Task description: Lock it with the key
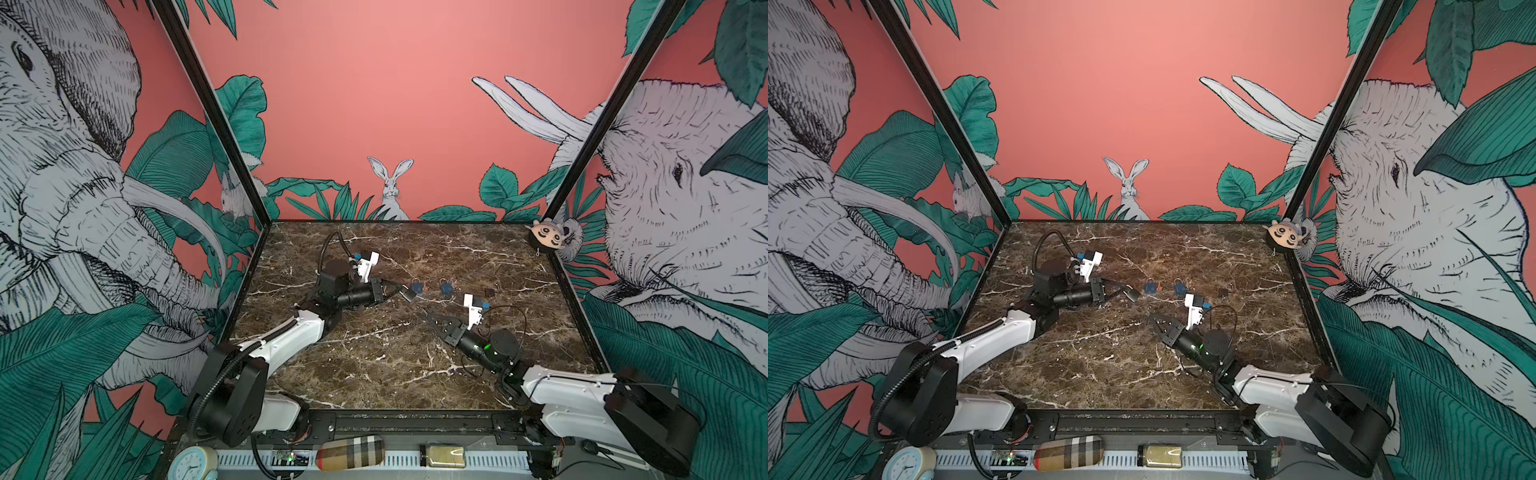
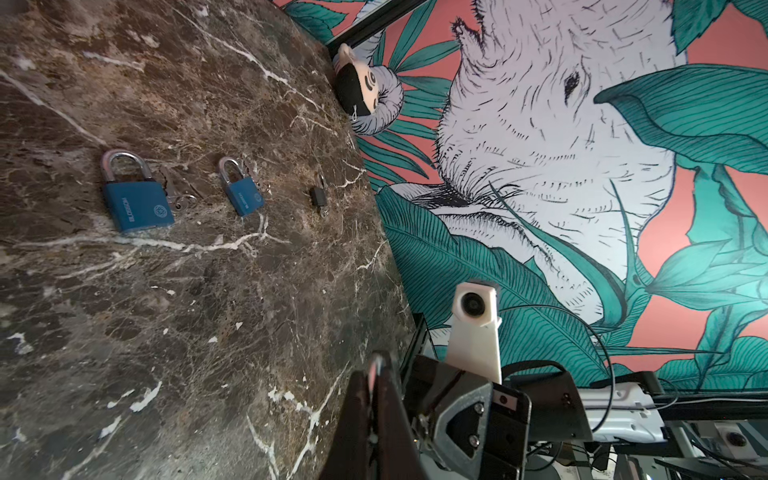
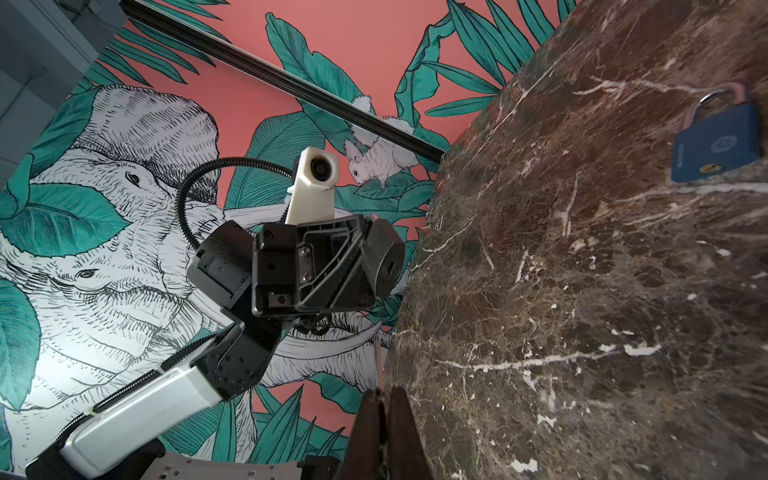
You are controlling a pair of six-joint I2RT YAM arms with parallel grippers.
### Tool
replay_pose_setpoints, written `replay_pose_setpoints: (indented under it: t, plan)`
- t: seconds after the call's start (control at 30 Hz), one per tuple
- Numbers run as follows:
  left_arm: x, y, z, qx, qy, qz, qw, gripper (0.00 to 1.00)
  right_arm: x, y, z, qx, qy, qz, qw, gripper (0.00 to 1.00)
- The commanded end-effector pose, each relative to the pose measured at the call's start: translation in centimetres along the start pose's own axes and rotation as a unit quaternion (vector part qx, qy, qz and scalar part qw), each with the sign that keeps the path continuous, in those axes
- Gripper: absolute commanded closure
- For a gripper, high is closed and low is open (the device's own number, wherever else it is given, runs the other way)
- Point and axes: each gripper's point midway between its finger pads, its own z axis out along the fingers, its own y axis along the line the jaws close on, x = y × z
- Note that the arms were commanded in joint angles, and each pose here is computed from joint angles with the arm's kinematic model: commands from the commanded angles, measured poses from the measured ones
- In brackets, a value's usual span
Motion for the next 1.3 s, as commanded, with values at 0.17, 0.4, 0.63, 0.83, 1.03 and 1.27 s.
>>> replay_pose_setpoints:
  t: [0.17,0.4,0.63,0.83,1.03,1.27]
  plan:
    - [1.3,1.1,0.9,-0.011,0.073,0.030,0.997,1.00,-0.9,-3.3,-5.4,0.126,-0.022,-0.035,0.991,1.00]
    - [3.7,5.0,2.6,-0.037,0.154,0.003,0.987,1.00,-1.4,-3.6,-10.2,0.180,-0.025,-0.051,0.982,1.00]
    - [5.9,8.7,3.9,-0.082,0.208,-0.016,0.975,1.00,-0.6,-5.7,-11.1,0.221,-0.013,-0.039,0.974,1.00]
    - [6.9,10.1,4.9,-0.087,0.228,-0.020,0.970,1.00,0.4,-7.3,-9.9,0.261,0.023,-0.040,0.964,1.00]
    - [7.4,11.5,5.2,-0.111,0.255,-0.009,0.960,1.00,1.0,-7.7,-7.9,0.258,0.044,-0.038,0.964,1.00]
    - [7.0,13.0,5.8,-0.137,0.270,0.006,0.953,1.00,1.1,-8.1,-7.0,0.260,0.056,-0.034,0.963,1.00]
